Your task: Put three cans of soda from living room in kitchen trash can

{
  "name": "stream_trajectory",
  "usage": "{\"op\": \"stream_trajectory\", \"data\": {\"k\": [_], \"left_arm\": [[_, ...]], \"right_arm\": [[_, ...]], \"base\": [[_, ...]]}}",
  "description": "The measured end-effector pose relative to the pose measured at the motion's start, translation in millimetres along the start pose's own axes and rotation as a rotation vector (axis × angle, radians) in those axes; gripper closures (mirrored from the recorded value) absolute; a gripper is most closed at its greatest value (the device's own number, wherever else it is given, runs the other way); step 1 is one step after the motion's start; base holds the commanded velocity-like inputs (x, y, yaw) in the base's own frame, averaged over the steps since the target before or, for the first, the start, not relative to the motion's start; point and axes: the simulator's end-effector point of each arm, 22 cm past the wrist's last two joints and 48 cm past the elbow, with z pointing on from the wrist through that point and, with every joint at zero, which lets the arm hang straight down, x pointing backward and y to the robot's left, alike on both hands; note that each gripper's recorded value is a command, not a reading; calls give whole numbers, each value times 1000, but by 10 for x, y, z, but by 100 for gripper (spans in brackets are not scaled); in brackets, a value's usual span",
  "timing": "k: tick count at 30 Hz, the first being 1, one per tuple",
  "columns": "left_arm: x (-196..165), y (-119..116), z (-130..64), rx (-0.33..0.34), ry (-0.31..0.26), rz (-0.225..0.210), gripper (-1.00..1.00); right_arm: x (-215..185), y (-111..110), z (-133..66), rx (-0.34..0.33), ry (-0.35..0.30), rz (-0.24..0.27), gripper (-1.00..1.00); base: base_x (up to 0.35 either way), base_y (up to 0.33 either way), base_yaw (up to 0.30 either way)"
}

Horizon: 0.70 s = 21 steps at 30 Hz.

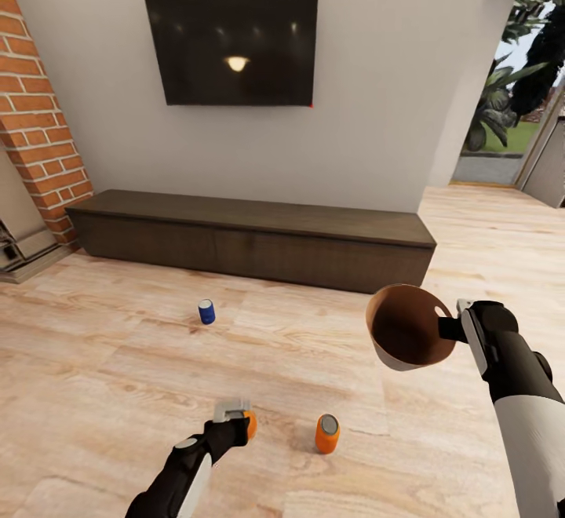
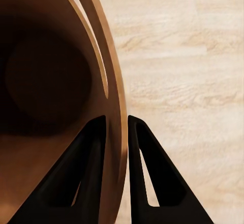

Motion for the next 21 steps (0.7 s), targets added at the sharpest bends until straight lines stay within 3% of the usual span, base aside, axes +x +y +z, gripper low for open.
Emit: {"op": "stream_trajectory", "data": {"k": [10, 16, 21], "left_arm": [[-826, -197, -414, 25, -78, 26, 100], [-1591, -392, -993, 45, -132, 44, 100], [-1769, -554, -1294, 68, -84, 49, 100]], "right_arm": [[-142, -36, -207, -6, -37, 12, 100], [-248, -56, -302, -2, -41, 11, 100], [-297, -58, -346, -3, -29, 10, 100]], "base": [[0, 0, 0], [0, 0, 0], [0, 0, 0]]}}
